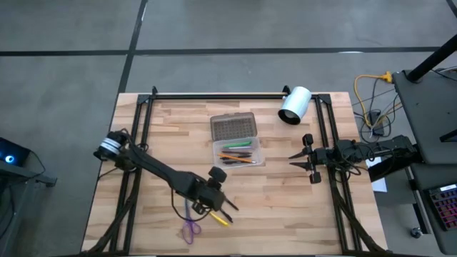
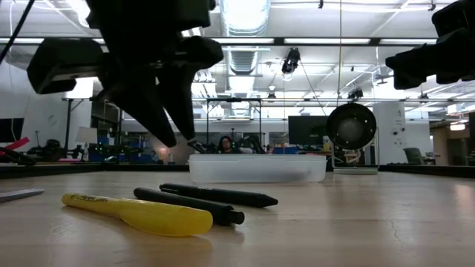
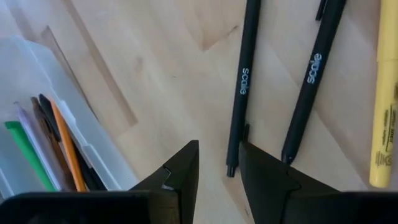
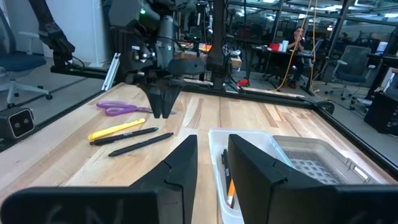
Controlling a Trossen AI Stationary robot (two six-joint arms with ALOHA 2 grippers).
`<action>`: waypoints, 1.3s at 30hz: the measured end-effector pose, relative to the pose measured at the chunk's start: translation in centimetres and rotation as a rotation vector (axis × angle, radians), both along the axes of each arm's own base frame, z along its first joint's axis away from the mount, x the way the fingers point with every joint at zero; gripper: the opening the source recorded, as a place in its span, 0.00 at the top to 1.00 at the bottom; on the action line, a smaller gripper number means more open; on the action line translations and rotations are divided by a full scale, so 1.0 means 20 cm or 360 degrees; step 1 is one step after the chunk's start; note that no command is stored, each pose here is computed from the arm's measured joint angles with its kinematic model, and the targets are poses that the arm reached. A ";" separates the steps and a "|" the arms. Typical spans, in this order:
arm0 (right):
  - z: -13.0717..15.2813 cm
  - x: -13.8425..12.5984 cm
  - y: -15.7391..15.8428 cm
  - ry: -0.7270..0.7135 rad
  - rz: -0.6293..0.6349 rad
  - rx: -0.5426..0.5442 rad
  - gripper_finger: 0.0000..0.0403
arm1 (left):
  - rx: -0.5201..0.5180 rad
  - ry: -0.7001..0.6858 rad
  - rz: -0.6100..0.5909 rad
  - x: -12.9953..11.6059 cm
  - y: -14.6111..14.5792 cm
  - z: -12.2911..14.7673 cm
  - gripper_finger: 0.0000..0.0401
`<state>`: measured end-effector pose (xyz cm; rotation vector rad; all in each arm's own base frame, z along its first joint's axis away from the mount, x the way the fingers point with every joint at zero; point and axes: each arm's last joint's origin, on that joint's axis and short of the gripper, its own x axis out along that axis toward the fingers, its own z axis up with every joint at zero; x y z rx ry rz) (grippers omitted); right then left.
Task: Pick & place school supplies into a supply box
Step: Put the black pen into the transparent supply box
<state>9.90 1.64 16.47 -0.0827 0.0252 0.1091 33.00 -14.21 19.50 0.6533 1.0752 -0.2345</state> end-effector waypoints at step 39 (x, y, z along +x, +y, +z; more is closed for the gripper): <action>0.00 0.00 0.00 0.0000 0.0000 0.0000 0.82 | -0.0025 0.0160 0.0055 0.16 -0.03 -0.07 0.75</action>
